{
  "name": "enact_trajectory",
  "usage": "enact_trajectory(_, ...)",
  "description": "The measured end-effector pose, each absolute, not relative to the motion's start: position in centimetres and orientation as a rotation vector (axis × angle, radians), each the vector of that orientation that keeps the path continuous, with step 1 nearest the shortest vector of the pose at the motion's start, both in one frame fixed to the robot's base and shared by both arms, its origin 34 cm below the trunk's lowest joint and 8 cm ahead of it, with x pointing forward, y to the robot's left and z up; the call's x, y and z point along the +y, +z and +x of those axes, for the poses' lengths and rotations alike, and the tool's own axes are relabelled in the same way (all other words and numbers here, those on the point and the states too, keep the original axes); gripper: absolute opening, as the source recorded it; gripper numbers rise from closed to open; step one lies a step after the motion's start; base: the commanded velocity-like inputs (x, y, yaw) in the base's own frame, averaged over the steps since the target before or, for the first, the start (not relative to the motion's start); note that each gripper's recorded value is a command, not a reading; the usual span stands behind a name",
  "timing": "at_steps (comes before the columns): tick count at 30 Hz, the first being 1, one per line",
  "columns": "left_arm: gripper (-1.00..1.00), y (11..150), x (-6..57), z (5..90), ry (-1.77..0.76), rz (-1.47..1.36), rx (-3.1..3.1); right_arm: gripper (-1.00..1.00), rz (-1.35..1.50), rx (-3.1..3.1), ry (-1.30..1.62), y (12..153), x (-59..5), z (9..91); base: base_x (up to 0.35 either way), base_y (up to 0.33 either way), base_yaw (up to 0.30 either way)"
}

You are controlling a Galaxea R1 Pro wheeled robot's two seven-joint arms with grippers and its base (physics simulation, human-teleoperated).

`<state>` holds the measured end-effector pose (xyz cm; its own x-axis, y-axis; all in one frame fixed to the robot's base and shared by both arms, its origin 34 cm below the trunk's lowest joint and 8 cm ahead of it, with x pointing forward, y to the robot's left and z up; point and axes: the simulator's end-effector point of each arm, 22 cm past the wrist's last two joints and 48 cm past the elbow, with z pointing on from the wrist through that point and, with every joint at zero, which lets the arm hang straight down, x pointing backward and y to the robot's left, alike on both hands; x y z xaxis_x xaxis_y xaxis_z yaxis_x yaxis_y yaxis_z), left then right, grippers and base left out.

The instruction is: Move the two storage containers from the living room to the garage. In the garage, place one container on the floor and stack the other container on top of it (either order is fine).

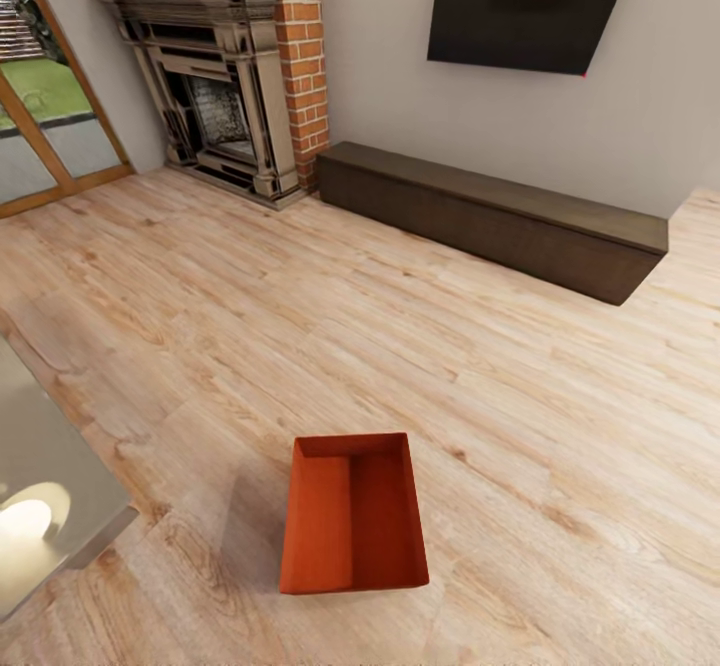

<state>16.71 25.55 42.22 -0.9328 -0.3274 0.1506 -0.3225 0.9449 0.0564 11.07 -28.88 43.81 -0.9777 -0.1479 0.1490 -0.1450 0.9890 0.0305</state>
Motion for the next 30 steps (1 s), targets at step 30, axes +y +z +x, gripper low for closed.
enact_trajectory(30, 1.0, 42.1, 25.5, 15.0, -0.055, 0.488, -2.902, 1.0, 0.219, -2.938, -0.035, 44.0, -28.9, 9.4, 0.0, 0.0, 0.0)
